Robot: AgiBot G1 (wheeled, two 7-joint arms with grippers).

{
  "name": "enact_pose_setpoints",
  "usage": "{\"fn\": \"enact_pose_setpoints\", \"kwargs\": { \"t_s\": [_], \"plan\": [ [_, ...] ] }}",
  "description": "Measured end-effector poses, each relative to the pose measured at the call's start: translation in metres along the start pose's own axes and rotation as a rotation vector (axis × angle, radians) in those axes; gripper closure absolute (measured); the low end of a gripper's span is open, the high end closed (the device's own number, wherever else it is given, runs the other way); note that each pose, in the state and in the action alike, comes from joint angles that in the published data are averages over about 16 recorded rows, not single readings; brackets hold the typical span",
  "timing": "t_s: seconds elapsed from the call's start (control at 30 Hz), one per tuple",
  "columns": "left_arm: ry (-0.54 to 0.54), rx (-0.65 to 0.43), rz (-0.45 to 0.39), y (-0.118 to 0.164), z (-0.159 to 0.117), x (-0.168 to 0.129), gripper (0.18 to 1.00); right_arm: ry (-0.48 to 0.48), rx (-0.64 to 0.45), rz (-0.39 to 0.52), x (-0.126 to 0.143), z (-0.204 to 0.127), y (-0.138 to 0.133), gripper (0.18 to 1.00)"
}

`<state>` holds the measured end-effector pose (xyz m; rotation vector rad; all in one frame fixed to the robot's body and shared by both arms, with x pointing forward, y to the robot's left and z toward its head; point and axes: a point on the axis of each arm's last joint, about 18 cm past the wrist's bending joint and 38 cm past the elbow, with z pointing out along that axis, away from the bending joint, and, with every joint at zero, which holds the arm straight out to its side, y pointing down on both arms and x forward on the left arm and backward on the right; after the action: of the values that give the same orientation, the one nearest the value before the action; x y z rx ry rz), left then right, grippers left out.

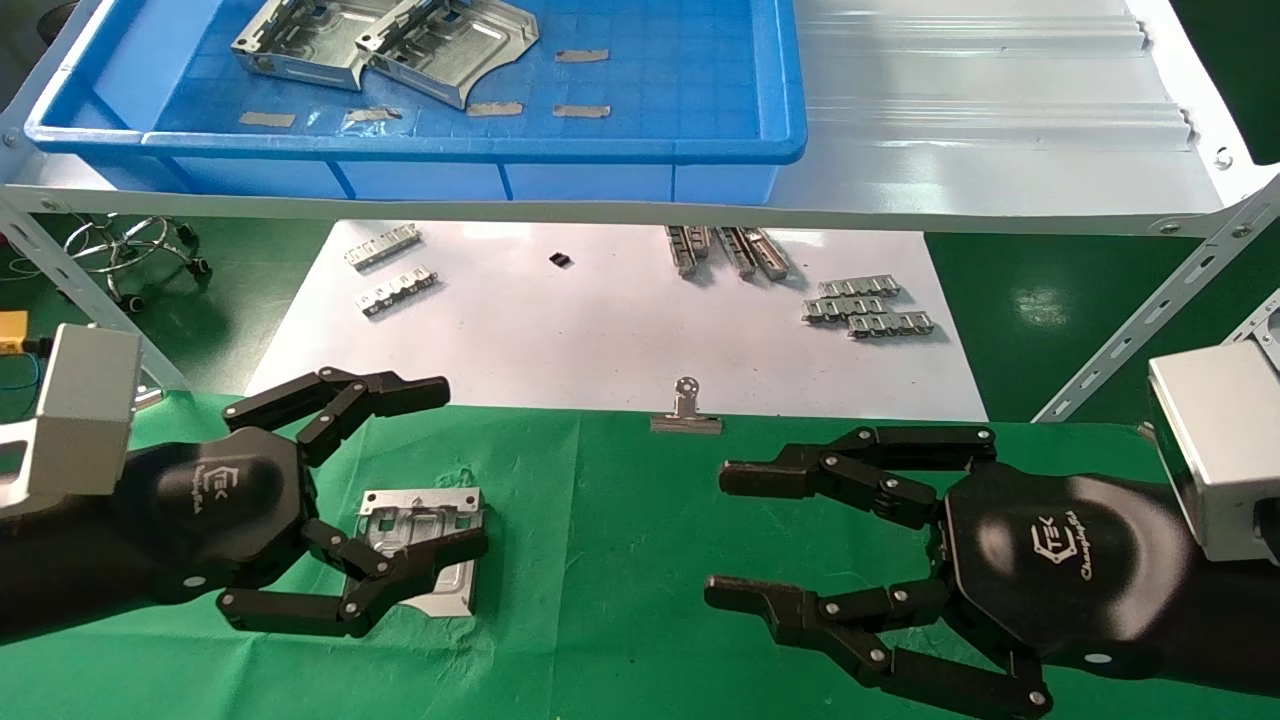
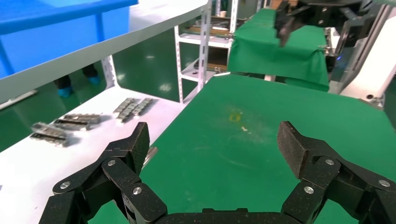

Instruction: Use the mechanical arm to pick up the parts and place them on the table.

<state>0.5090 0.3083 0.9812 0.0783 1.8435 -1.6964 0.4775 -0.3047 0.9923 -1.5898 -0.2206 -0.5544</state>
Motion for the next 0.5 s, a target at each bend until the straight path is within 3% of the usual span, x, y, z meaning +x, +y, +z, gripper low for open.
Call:
{"fn": "enact_pose_setpoints", "kwargs": {
  "t_s": [0.5],
  "plan": [
    [0.093,0.034,-0.001,-0.014,-0.002,0.012,0.183,0.0,0.0,0.0,0.0,0.0,0.0,0.397]
  ]
}}
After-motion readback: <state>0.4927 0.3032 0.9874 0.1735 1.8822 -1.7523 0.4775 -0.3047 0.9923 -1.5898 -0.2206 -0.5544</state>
